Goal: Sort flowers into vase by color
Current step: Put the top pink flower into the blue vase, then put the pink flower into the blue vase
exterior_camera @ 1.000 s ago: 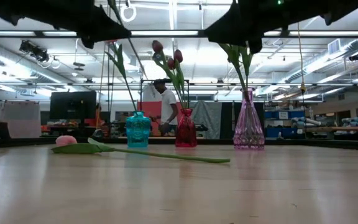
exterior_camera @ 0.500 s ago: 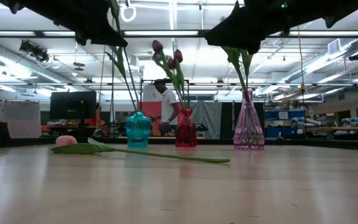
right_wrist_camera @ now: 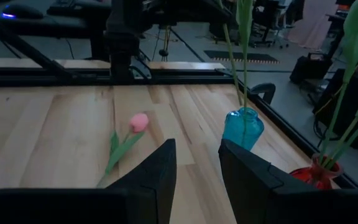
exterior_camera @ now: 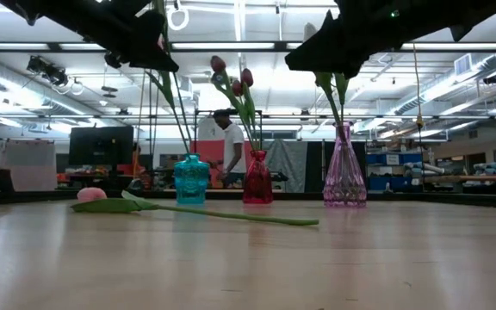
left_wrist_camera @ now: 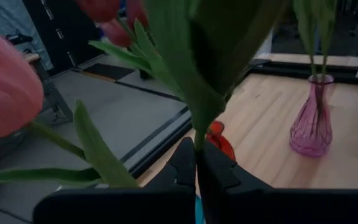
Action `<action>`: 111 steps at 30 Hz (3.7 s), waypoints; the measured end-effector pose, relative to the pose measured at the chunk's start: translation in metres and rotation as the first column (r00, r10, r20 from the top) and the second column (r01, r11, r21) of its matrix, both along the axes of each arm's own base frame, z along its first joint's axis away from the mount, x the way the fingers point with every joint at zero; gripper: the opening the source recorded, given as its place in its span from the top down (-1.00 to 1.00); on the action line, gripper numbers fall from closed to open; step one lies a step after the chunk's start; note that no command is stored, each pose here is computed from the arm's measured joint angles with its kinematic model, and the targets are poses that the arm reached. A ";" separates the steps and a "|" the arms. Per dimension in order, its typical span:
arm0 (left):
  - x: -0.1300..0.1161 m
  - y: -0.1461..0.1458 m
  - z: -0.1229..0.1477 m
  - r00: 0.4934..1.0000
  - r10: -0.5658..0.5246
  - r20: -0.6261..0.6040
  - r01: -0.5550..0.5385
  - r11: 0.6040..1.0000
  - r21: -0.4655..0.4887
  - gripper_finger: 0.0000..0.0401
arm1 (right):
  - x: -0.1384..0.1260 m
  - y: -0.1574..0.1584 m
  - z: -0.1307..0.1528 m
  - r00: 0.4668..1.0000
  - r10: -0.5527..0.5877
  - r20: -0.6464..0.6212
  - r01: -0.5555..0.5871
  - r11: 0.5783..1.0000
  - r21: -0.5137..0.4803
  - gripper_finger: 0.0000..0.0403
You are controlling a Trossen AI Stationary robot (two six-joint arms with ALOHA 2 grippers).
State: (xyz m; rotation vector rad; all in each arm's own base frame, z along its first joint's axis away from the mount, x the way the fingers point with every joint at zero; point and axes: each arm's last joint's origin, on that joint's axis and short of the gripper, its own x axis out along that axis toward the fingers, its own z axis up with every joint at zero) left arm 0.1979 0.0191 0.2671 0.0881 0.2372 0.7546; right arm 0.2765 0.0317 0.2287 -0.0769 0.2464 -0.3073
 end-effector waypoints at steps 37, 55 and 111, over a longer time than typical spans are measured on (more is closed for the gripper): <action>0.018 0.007 -0.015 0.997 -0.005 -0.079 0.007 1.000 0.026 0.97 | 0.001 0.000 0.003 0.999 -0.016 0.048 0.013 0.998 0.068 0.33; 0.019 0.007 -0.009 0.999 -0.009 -0.050 0.012 0.999 0.053 0.97 | 0.001 0.000 0.002 0.999 -0.016 0.048 0.013 0.997 0.071 0.33; 0.008 0.020 -0.027 0.975 -0.103 -0.196 0.048 0.962 -0.269 0.04 | -0.004 0.026 0.001 0.997 0.010 0.083 -0.029 0.971 0.236 0.33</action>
